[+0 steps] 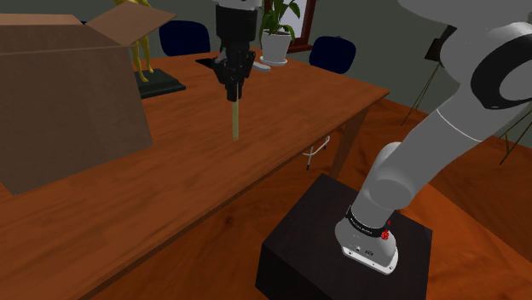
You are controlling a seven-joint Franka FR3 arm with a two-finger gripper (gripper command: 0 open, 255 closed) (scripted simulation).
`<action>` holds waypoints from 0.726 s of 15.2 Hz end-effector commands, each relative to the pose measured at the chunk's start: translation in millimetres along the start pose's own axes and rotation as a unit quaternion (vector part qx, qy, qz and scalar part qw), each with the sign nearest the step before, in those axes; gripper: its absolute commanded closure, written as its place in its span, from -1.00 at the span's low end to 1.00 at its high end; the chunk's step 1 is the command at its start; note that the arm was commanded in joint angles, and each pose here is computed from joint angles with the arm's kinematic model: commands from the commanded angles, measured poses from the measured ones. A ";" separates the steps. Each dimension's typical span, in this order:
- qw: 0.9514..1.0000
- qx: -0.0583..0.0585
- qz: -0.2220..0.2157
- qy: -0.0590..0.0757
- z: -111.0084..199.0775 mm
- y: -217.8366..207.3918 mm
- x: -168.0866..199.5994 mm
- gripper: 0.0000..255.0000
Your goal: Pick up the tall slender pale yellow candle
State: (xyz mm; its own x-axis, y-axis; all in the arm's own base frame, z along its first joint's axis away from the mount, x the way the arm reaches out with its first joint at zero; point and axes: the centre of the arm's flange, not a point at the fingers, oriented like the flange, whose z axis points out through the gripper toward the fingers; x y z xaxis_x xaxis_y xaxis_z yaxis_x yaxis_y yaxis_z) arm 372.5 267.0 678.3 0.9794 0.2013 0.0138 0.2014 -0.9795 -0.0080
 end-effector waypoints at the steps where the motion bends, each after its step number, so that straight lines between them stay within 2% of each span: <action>1: 1.000 0.000 0.000 0.000 -9.3 0.3 -0.6 1.00; 11: 1.000 0.000 0.000 0.000 -62.1 -0.1 0.1 1.00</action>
State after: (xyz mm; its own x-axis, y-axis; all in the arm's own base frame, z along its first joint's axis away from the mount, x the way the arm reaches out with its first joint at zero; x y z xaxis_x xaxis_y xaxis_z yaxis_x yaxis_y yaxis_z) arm 372.1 266.5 734.6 0.9794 0.2015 0.0139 0.2016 -0.9794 -0.0079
